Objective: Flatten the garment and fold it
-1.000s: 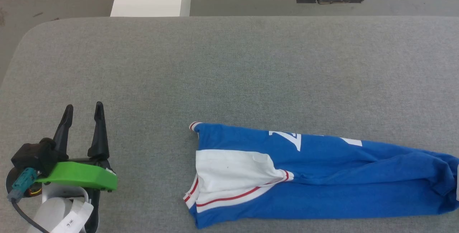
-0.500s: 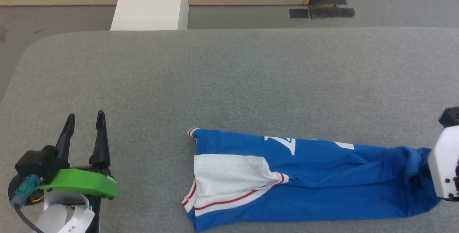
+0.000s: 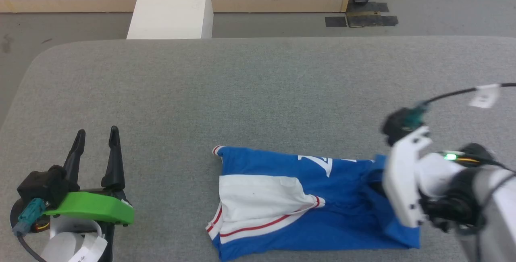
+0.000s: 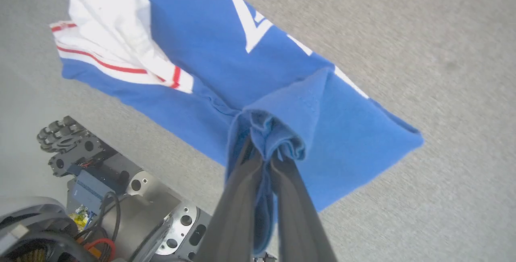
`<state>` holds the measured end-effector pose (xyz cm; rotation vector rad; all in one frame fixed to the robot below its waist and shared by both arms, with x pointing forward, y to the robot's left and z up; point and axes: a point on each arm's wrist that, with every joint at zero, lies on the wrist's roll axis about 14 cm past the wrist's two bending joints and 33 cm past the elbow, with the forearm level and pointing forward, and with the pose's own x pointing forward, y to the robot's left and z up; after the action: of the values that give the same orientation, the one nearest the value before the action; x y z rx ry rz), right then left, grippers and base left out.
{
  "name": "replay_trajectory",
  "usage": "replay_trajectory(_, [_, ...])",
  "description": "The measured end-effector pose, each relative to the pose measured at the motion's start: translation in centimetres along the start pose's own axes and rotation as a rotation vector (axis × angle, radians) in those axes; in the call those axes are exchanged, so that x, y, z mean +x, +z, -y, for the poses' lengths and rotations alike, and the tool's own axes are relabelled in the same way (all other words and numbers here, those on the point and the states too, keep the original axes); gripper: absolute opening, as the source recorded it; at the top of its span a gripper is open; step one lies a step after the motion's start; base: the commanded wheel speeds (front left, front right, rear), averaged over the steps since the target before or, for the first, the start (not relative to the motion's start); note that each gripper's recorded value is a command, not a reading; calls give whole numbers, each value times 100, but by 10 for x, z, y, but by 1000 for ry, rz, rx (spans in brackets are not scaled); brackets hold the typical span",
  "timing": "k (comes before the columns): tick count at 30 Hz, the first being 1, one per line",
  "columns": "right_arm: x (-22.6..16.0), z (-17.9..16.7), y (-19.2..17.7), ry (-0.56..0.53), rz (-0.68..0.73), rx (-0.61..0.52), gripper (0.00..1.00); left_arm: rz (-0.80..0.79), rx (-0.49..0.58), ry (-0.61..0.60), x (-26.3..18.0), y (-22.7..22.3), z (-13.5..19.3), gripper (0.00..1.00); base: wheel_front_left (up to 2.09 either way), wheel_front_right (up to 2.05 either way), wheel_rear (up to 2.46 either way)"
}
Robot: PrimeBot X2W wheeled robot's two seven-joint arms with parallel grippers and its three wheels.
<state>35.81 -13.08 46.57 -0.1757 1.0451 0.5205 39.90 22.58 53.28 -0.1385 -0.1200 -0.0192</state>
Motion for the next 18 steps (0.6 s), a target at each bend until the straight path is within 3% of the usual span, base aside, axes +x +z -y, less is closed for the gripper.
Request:
replay_trajectory(8, [31,-71,41,193,51,-128,0,-18,-17,28,-6,-5,-7,100,0,0,0])
replay_trajectory(18, [65,-136,65,347,56,-238,0,-58,-25,61,-13,-19,-16,100,0,0,0])
